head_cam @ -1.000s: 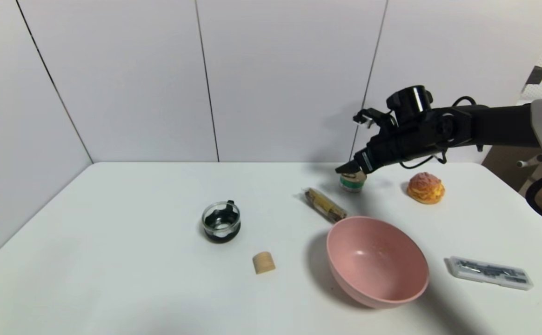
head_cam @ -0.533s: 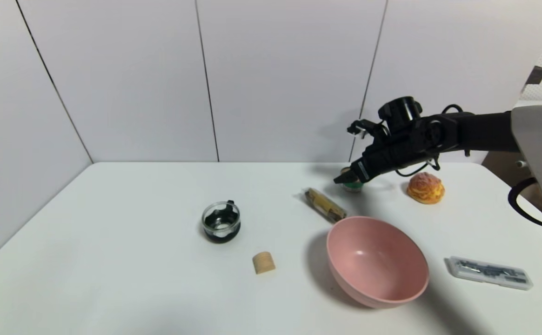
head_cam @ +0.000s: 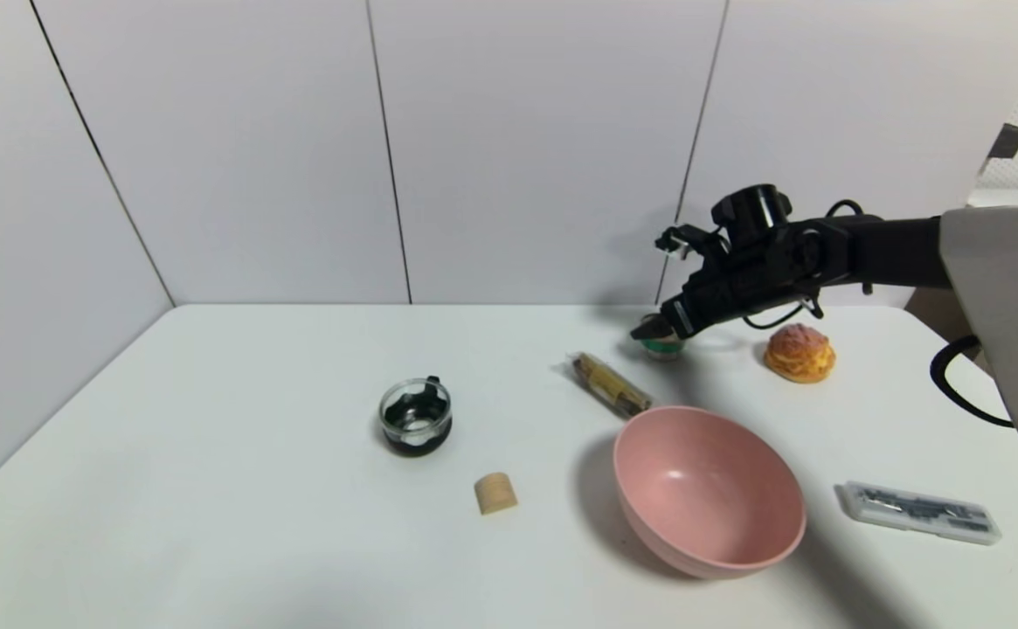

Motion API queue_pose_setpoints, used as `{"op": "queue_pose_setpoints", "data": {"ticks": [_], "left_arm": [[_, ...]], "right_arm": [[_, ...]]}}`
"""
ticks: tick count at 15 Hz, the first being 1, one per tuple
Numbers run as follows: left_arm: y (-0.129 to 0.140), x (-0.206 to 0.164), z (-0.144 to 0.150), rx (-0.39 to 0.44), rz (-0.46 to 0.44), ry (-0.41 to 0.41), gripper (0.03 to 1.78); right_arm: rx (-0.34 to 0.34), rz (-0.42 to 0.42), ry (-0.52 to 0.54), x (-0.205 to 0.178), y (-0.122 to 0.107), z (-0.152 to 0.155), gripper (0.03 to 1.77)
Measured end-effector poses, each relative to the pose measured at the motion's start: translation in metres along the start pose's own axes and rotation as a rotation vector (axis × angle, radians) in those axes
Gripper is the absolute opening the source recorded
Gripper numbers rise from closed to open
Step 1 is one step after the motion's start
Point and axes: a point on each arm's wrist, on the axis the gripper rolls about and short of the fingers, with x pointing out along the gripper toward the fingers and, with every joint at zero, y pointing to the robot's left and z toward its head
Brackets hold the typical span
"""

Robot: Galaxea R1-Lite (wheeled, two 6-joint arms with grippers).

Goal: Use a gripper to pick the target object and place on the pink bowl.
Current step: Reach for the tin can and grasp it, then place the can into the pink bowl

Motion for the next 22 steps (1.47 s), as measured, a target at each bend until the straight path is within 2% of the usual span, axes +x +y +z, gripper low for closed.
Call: {"op": "queue_pose_setpoints", "data": {"ticks": [10, 13, 15, 22], "left_arm": [[0.0, 0.0, 0.0, 0.0, 0.0, 0.0, 1.69], [0.0, 0.0, 0.0, 0.0, 0.0, 0.0, 1.69], [0.0, 0.0, 0.0, 0.0, 0.0, 0.0, 1.69], [0.0, 0.0, 0.0, 0.0, 0.0, 0.0, 1.69]], "right_arm": [[0.027, 0.013, 0.06, 0.014, -0.006, -0.015, 1.71], [0.035, 0.013, 0.071, 0.013, -0.007, -0.017, 1.23], [0.036, 0.013, 0.068, 0.013, -0.008, -0.017, 1.03], [0.033, 0.003, 0.032, -0.008, -0.009, -0.006, 0.98]]}}
